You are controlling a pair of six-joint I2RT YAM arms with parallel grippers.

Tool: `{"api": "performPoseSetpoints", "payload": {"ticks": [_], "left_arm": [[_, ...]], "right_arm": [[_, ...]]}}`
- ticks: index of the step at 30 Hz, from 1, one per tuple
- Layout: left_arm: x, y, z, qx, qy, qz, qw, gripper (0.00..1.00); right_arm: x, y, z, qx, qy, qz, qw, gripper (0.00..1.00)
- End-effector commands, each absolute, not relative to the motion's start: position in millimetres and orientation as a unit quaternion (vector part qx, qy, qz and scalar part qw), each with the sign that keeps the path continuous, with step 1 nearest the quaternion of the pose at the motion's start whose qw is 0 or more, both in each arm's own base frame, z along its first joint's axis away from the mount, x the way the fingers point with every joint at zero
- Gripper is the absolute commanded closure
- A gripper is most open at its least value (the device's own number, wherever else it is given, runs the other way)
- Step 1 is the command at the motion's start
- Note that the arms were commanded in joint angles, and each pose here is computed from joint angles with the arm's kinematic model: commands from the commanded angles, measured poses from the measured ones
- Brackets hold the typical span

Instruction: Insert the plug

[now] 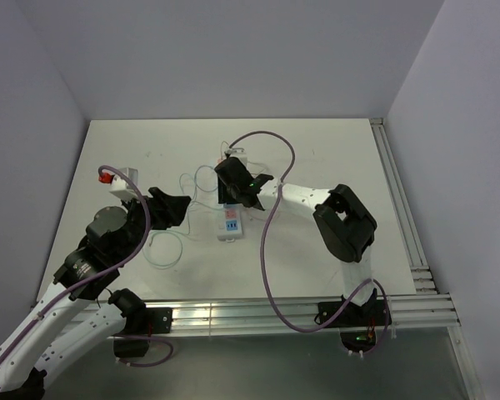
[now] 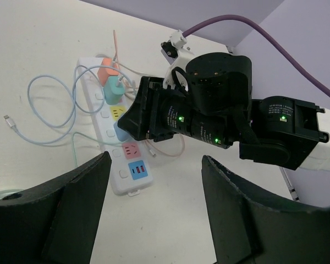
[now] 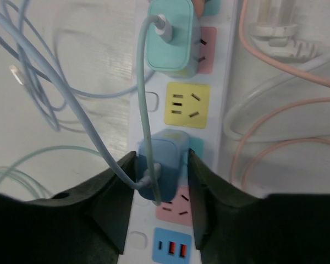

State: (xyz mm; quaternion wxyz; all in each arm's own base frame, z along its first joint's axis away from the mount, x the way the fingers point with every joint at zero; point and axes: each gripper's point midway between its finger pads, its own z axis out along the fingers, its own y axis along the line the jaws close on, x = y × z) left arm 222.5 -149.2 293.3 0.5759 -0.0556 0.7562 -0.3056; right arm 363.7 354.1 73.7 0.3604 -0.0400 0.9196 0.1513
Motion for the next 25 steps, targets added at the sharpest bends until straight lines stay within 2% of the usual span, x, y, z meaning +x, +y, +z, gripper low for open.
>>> {"api": "performPoseSetpoints", "payload": {"ticks": [1, 6, 8, 9, 11, 12, 13, 14, 19, 22, 25], "left_arm": [[223.7, -146.8, 300.7, -0.07, 0.751, -0.31, 0.579, 0.27], [225.2, -144.4, 296.9, -0.087, 0.756, -0.305, 0.572, 0.23], [227.3, -144.9, 292.3, -0.096, 0.76, -0.304, 0.567, 0.18], [227.7, -145.1, 290.5, -0.099, 0.761, -0.304, 0.565, 0.16], [229.0, -149.8, 282.3, -0.097, 0.769, -0.306, 0.553, 0.11], [228.9, -152.7, 279.9, -0.093, 0.772, -0.309, 0.548, 0.08], [228.5, -155.6, 277.6, -0.088, 0.774, -0.312, 0.544, 0.04], [228.1, -162.6, 272.2, -0.077, 0.778, -0.323, 0.534, 0.0], [225.5, -184.7, 257.4, -0.056, 0.777, -0.376, 0.502, 0.0], [223.7, -195.3, 254.6, -0.057, 0.76, -0.431, 0.484, 0.01], [210.7, -209.4, 258.7, -0.04, 0.729, -0.501, 0.464, 0.01]], "right_arm": [[352.6, 326.3, 67.0, -0.072, 0.936, 0.091, 0.331, 0.49], [362.2, 331.3, 108.4, -0.077, 0.918, 0.113, 0.372, 0.27], [359.4, 330.1, 129.1, -0.074, 0.911, 0.128, 0.386, 0.21], [356.6, 328.5, 134.9, -0.072, 0.909, 0.133, 0.388, 0.13], [342.5, 316.3, 148.3, -0.065, 0.906, 0.146, 0.393, 0.13], [336.3, 311.3, 151.1, -0.063, 0.905, 0.151, 0.394, 0.0], [323.6, 299.3, 136.1, -0.062, 0.911, 0.144, 0.381, 0.0], [316.6, 290.9, 151.1, -0.045, 0.904, 0.158, 0.394, 0.0], [271.8, 253.1, 120.1, -0.023, 0.917, 0.162, 0.365, 0.0], [254.3, 241.4, 115.5, -0.011, 0.906, 0.193, 0.376, 0.0], [235.9, 248.0, 132.0, -0.032, 0.872, 0.277, 0.402, 0.0]]}}
